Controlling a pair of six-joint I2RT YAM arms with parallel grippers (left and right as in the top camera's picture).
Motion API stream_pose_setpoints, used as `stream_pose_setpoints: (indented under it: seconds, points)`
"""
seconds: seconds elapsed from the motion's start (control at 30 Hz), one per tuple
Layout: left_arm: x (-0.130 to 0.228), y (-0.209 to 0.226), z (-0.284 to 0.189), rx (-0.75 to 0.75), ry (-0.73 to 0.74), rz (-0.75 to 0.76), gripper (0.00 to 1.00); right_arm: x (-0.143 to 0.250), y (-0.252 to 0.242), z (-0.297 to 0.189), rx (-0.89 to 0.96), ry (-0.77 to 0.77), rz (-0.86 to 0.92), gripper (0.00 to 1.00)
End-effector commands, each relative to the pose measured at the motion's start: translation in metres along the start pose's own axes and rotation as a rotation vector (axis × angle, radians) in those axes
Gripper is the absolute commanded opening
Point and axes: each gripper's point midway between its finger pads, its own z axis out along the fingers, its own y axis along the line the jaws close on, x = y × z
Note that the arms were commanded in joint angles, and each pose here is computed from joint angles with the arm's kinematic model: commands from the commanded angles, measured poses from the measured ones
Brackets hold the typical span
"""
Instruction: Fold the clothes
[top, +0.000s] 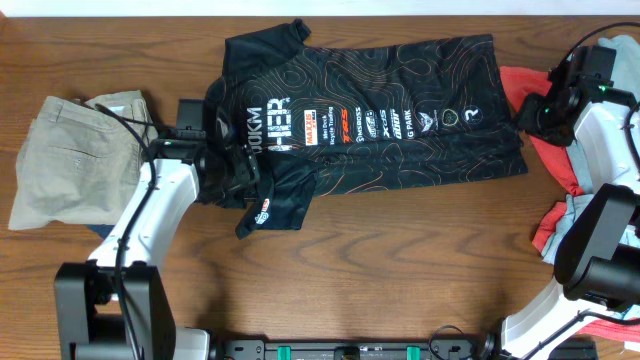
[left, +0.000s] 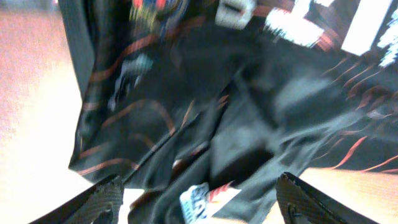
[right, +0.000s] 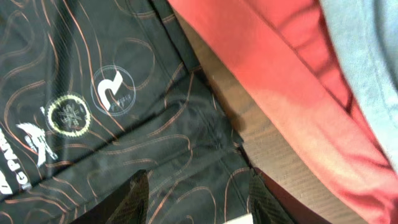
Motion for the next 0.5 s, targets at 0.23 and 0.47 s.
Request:
stream_pose_setpoints:
  seconds: [0.23,0.47]
  points:
    - [0.040,0.016,0.019,-0.086,0.186,0.043,0.75,0.052,-0.015,0.037,0.057,0.098,-0.020,0.51]
    - [0.057,0.008,0.037,-0.096,0.229,0.108,0.75,0.078,-0.023,0.058,0.060,0.109,-0.018,0.49]
